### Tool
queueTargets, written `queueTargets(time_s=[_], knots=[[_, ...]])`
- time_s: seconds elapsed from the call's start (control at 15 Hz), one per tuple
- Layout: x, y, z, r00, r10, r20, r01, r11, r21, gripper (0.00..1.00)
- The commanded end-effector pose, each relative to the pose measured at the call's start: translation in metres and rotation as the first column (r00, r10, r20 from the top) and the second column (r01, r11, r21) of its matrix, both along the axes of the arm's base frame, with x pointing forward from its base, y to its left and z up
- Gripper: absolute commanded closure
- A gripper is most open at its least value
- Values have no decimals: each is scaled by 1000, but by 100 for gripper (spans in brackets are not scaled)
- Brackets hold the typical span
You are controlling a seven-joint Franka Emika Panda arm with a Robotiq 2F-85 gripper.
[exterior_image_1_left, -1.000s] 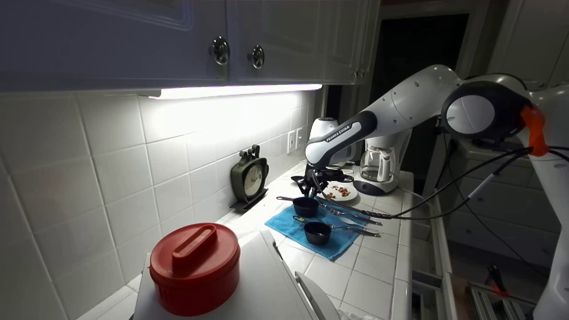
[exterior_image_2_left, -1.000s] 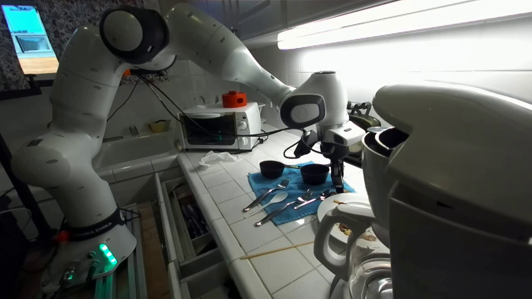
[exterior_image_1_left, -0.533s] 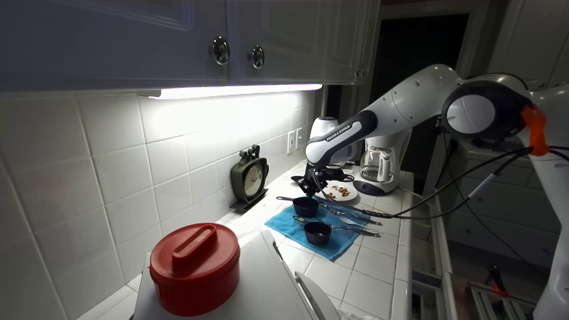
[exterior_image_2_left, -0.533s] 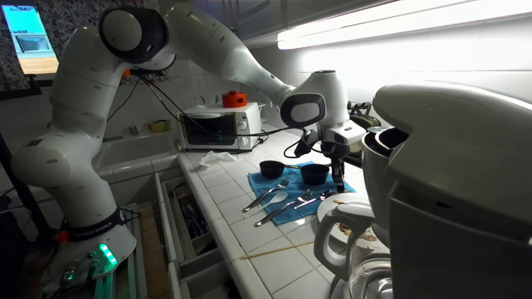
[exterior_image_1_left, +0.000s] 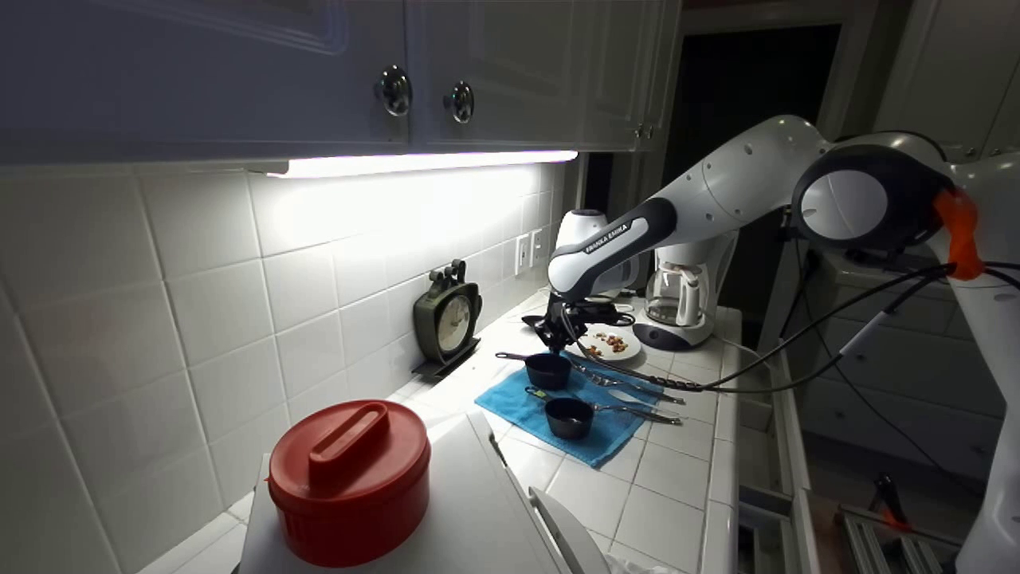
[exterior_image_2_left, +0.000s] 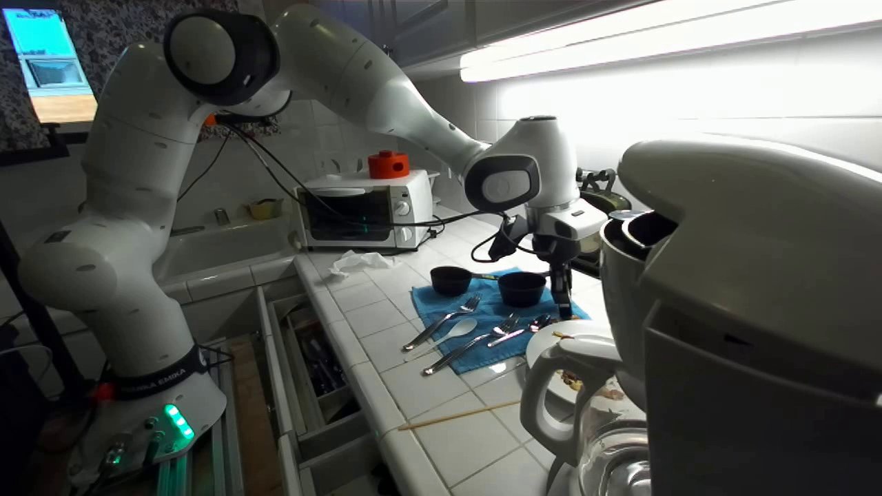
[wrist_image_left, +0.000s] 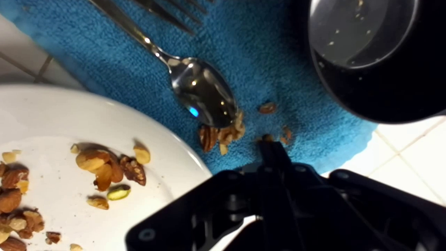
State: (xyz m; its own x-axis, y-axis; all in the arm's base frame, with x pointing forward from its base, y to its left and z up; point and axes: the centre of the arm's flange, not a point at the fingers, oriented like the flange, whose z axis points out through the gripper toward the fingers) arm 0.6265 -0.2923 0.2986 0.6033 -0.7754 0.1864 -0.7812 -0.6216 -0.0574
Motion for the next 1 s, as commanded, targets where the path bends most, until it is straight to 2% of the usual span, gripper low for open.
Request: queueTargets(time_s=[0.0,0.47,0.53,0.6,0.73,0.93], knots=[[-10,2,10,1000,15,19,-15,1000,-15,95],[-11,1,18,999,13,31,-12,1000,-21,93],[-10,0,14,1000,12,25,-12,1000,-20,87],[-10,0,12,1000,12,21,-12,1000,-20,72],[-10,0,7,1000,11,12,-11,1000,-17,59],[-12,1,1,1000,10,1,-10,1000,-13,60]])
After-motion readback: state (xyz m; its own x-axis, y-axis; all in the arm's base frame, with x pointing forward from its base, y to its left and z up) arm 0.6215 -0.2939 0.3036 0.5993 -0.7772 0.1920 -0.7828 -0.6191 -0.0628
